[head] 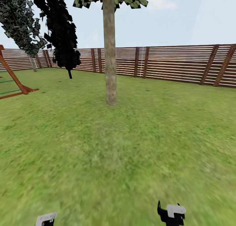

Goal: In the garden, pick up the pesticide atomizer on the floor and spray pesticide onto both trees until each tree trunk is fully covered.

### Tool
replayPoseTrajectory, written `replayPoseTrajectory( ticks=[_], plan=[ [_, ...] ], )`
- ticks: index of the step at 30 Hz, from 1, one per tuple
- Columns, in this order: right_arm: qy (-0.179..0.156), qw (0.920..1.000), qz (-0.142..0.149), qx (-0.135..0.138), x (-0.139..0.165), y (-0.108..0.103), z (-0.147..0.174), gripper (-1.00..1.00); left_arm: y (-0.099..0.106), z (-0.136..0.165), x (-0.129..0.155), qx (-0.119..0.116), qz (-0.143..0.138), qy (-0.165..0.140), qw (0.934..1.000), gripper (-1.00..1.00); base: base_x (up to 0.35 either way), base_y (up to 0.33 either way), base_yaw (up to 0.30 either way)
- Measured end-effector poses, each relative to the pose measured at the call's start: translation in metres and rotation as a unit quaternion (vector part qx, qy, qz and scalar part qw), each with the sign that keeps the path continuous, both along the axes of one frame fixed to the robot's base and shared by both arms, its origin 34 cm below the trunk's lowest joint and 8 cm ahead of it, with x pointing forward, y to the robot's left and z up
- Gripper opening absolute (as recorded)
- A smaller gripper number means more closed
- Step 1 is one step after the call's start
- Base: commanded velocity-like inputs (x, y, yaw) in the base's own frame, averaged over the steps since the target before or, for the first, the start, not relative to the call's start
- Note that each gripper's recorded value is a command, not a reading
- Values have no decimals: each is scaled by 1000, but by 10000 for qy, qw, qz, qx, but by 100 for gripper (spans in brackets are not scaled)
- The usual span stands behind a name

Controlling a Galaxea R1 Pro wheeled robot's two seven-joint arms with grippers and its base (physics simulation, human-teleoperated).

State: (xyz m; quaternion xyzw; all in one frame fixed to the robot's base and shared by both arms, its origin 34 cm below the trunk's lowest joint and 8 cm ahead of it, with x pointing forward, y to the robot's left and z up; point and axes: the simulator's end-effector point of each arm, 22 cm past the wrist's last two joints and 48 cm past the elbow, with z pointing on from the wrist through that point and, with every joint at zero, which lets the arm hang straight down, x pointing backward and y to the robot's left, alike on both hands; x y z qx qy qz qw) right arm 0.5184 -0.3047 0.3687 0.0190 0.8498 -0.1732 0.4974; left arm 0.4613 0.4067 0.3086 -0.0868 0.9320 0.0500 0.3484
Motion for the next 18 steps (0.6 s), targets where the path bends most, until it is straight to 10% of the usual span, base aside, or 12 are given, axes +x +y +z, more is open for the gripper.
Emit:
replayPoseTrajectory(
  ticks=[18],
  plan=[
    [1, 10000, 2, -15, 0, -2, 0, 100, 1, 0, 0, 4, 2, 3, 10000, -100, 338, 0, 0]
  ],
)
